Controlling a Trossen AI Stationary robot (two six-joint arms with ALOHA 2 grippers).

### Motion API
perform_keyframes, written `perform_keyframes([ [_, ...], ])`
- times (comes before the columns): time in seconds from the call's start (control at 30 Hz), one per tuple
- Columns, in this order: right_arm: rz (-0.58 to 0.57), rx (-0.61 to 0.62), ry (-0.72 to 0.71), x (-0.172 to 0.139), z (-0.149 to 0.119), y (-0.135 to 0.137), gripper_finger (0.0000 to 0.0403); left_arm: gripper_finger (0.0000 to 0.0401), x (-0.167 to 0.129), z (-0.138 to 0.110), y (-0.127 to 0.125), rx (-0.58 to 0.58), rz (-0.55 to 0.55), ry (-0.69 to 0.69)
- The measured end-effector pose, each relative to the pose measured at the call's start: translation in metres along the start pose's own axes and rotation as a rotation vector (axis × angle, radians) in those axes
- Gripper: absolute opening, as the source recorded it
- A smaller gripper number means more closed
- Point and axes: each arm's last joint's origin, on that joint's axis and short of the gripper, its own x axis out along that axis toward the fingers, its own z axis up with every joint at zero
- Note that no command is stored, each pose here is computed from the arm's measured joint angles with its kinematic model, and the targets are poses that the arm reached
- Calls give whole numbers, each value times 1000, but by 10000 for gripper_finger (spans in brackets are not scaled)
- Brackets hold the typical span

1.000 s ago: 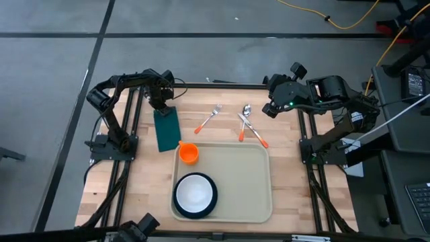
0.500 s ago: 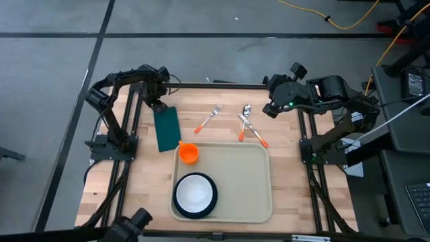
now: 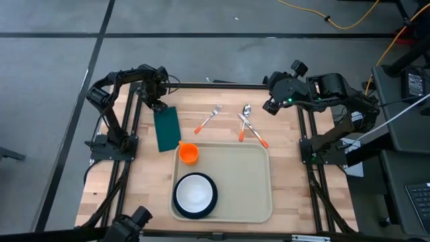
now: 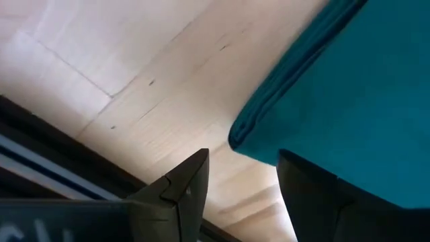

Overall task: Set up tray
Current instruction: Put the napkin on the tray to the right of the plate

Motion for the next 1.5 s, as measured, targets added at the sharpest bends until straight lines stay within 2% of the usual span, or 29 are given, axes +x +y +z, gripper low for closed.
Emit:
perform_keyframes([
  [0.27, 0, 2, 0, 0, 0, 0, 87, 169, 11, 7, -7, 37, 45, 46],
  [0.7, 11, 7, 2, 0, 0, 0, 87, 165, 13, 12, -9, 90, -33, 5],
  [0.83, 25, 8, 4, 0, 0, 1, 87, 130, 13, 12, -9, 91, -33, 5],
  [1.03, 25, 7, 4, 0, 0, 1, 87, 19, 13, 11, -9, 112, -42, 12],
  [1.07, 25, 5, 4, 0, 0, 1, 87, 12, 13, 11, -9, 114, -44, 15],
  [1.3, 26, 2, 6, 0, 0, 1, 87, 3, 9, 9, -16, 135, -61, 56],
  [1.5, 42, -6, 13, 0, -1, 1, 87, 2, -19, 8, -28, 188, -49, 49],
])
